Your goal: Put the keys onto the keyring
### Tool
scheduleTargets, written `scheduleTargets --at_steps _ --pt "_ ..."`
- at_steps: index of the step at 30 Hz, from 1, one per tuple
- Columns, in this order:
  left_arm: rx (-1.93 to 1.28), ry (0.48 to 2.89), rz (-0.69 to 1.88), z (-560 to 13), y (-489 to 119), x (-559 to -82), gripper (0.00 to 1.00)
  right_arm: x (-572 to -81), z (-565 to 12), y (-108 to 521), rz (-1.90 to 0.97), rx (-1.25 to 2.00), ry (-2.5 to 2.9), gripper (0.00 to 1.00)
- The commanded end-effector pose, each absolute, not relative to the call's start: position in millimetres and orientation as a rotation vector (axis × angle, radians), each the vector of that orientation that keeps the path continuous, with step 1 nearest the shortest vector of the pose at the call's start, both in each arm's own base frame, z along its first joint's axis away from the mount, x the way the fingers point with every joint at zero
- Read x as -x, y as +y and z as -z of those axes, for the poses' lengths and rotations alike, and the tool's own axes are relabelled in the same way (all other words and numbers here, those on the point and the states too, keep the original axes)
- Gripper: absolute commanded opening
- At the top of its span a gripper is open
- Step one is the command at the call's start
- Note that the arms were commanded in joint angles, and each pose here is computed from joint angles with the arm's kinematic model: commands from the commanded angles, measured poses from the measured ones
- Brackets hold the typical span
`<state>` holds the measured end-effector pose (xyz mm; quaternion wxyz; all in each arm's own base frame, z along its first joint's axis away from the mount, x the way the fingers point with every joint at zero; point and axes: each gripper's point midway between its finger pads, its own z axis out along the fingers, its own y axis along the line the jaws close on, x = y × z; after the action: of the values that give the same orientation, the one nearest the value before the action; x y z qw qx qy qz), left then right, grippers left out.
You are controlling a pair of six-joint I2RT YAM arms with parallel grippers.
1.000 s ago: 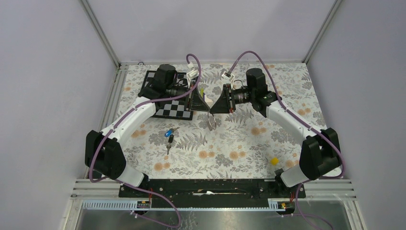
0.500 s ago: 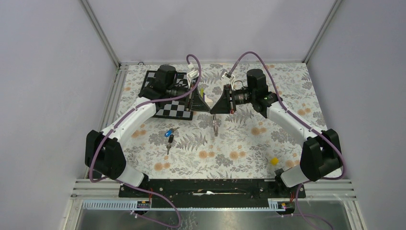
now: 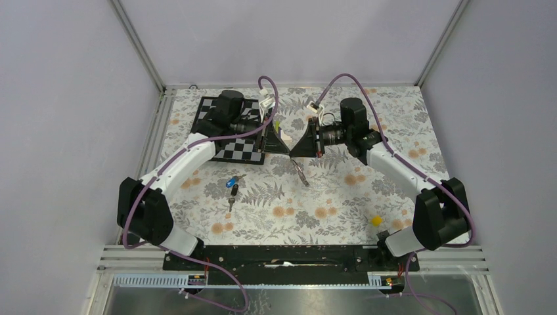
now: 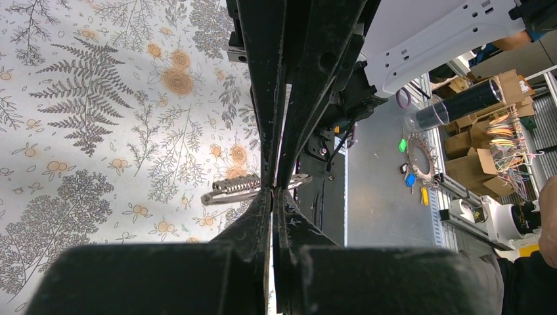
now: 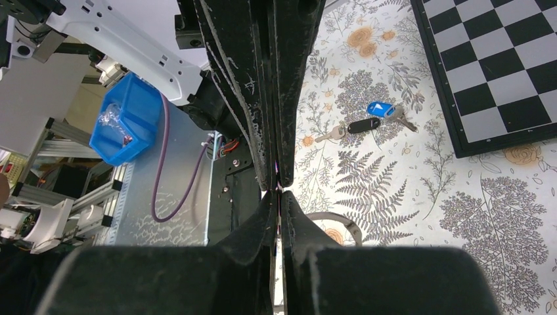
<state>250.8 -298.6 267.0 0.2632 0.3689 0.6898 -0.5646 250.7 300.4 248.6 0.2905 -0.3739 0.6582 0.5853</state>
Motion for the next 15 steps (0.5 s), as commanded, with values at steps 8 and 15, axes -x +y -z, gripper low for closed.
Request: scheduleTargets --at_steps 8,15 --pt "-1.017 1.812 1.461 -278.6 -309.7 -270.6 0.00 -239.4 -262.4 300.0 -1.580 1.032 1.673 0.00" --pt "-1.062 1.814 1.447 -276.2 -315.7 -271.5 0.00 -232.6 -258.4 301.1 -1.600 1.050 1.668 0.00"
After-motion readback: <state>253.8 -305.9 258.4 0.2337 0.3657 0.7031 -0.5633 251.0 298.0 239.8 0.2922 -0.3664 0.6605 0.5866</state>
